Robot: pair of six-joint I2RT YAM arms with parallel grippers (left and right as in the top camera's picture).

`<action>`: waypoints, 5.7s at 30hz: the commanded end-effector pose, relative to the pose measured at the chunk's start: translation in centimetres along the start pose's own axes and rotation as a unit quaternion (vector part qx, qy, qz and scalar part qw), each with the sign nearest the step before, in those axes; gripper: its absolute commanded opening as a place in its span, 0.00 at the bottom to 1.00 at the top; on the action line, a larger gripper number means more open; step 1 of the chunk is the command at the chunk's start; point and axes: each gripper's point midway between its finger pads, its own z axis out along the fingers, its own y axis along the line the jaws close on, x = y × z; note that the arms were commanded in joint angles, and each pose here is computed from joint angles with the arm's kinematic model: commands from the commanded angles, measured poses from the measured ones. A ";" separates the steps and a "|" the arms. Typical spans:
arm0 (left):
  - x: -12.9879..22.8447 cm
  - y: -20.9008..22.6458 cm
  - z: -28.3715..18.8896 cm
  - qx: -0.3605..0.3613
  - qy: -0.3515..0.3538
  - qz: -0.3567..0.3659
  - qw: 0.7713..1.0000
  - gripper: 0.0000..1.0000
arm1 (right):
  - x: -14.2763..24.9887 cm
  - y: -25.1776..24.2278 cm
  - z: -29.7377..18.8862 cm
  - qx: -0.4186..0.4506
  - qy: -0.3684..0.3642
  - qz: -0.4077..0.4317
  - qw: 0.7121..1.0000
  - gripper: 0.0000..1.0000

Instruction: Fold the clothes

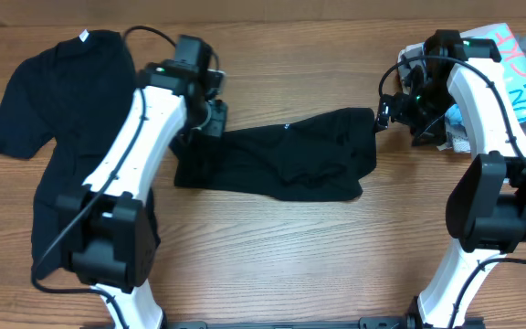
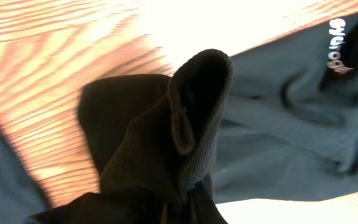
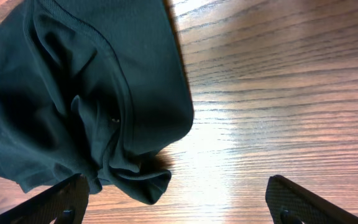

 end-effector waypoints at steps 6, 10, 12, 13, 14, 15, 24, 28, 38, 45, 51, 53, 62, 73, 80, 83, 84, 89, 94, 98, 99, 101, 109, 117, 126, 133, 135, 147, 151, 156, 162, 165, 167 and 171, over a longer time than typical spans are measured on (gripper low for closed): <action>-0.7 -6.2 3.2 0.013 0.000 0.033 0.999 0.04 | -0.3 0.0 -1.4 0.001 -0.024 -0.005 1.000 0.95; -1.5 -7.7 3.6 0.021 -0.019 0.026 0.999 0.04 | -0.3 0.0 -1.4 0.001 -0.024 -0.005 1.000 0.95; -2.0 -7.9 3.6 0.025 -0.028 0.020 0.999 0.05 | -0.3 0.0 -1.4 0.001 -0.023 -0.005 1.000 0.95; -2.1 -8.2 3.6 0.031 -0.030 0.019 0.999 0.07 | -0.2 0.0 -1.4 0.001 -0.023 -0.004 1.000 0.95; -2.1 -8.4 3.6 0.035 -0.030 0.020 0.999 0.14 | -0.2 0.0 -1.4 0.001 -0.022 -0.005 1.000 0.95; -2.0 -8.5 3.6 0.039 -0.029 0.020 0.999 0.38 | -0.2 0.0 -1.4 0.001 -0.022 -0.004 1.000 0.96; -0.8 -6.7 2.1 0.001 0.007 0.014 1.000 1.00 | -0.3 0.0 -1.4 0.001 -0.023 -0.004 1.000 0.95; 0.6 -4.3 1.5 -0.055 0.038 0.032 0.997 1.00 | -0.3 0.0 -1.4 0.001 -0.023 -0.004 1.000 0.96; 1.7 -2.2 3.5 -0.106 0.045 -0.004 0.993 0.68 | -0.2 0.0 -1.4 0.001 -0.023 -0.004 1.000 0.96; 3.7 -1.8 5.0 -0.116 0.061 -0.096 0.987 0.56 | -0.3 0.0 -1.4 0.001 -0.024 -0.005 1.000 0.96; 3.5 -2.0 5.1 -0.112 0.057 -0.101 0.987 0.29 | -0.4 0.0 -1.4 0.001 -0.025 -0.005 1.000 0.96; 3.4 -2.0 5.1 -0.111 0.053 -0.108 0.987 0.12 | -0.4 0.0 -1.4 0.001 -0.025 -0.005 1.000 0.96; 4.3 -7.1 5.2 -0.100 0.052 -0.043 0.993 0.04 | -0.4 0.0 -1.4 0.000 -0.026 -0.005 1.000 0.96; 9.8 -14.9 4.6 -0.095 0.095 0.114 0.984 0.35 | -0.3 0.0 -1.4 0.001 -0.024 -0.005 1.000 0.96; 10.3 -14.0 4.2 -0.106 0.112 0.108 0.982 0.25 | -0.1 0.3 -1.3 -0.010 -0.018 -0.006 1.000 0.96; 8.7 -12.8 2.6 -0.104 0.093 0.076 0.987 0.29 | 0.0 0.5 -1.4 -0.016 -0.017 -0.006 1.000 0.96; 8.1 -12.4 1.9 -0.100 0.083 0.067 0.989 0.32 | 0.0 0.5 -1.4 -0.016 -0.018 -0.006 1.000 0.96; 5.0 -9.9 1.3 -0.119 0.027 0.024 0.992 0.43 | -0.3 0.6 -1.4 -0.017 -0.024 -0.007 1.000 0.96; 0.6 -6.5 1.5 -0.121 -0.043 -0.062 0.990 0.09 | -0.4 0.6 -1.4 -0.016 -0.025 -0.008 1.000 0.96; -1.4 -4.7 1.7 -0.118 -0.072 -0.091 0.986 0.04 | -0.5 0.6 -1.4 -0.017 -0.027 -0.008 0.999 0.96; -1.4 -4.7 2.2 -0.119 -0.072 -0.088 0.986 0.04 | -0.6 0.6 -1.4 -0.017 -0.029 -0.009 0.999 0.96; -1.1 -4.8 3.4 -0.120 -0.066 -0.085 0.987 0.04 | -0.7 0.6 -1.4 -0.018 -0.031 -0.009 0.999 0.96; 0.2 -10.1 6.1 -0.040 -0.032 -0.054 0.997 0.04 | -0.8 0.6 -1.4 -0.018 -0.033 -0.010 0.999 0.96; 0.8 -12.6 7.8 -0.031 -0.026 -0.029 0.999 0.04 | -0.7 0.6 -1.4 -0.017 -0.031 -0.009 0.999 0.96; -1.6 -14.0 2.0 0.009 -0.061 0.004 0.998 0.04 | -0.2 1.3 -0.9 -0.042 -0.017 -0.028 0.999 0.98; -3.6 -14.4 -8.5 0.032 -0.146 0.028 0.988 0.22 | 0.0 2.3 1.7 -0.087 -0.006 -0.045 0.995 1.00; -3.6 -14.2 -10.5 0.037 -0.165 0.032 0.985 0.27 | 0.4 2.4 2.7 -0.097 0.002 -0.054 0.994 1.00; -0.8 -3.7 -17.1 -0.082 -0.181 -0.035 0.979 0.32 | 3.7 3.7 9.0 -0.198 0.034 -0.080 0.976 1.00; 0.3 -1.1 -20.0 -0.092 -0.199 -0.053 0.974 0.32 | 4.5 4.8 9.2 -0.245 0.034 -0.102 0.963 1.00; 1.4 0.0 -23.0 -0.094 -0.232 -0.059 0.966 0.33 | 4.1 7.2 7.8 -0.326 0.010 -0.139 0.935 1.00; 2.0 0.1 -22.8 -0.098 -0.219 -0.051 0.970 0.33 | 3.7 8.9 6.3 -0.384 -0.015 -0.166 0.908 1.00; 2.2 0.1 -22.7 -0.098 -0.216 -0.051 0.970 0.33 | 3.7 9.0 6.2 -0.387 -0.020 -0.173 0.905 1.00; 2.2 0.1 -22.7 -0.099 -0.214 -0.051 0.970 0.33 | 3.7 9.0 6.2 -0.387 -0.021 -0.178 0.904 1.00; 2.4 0.1 -22.6 -0.100 -0.210 -0.050 0.971 0.33 | 3.7 9.0 6.2 -0.387 -0.023 -0.182 0.904 1.00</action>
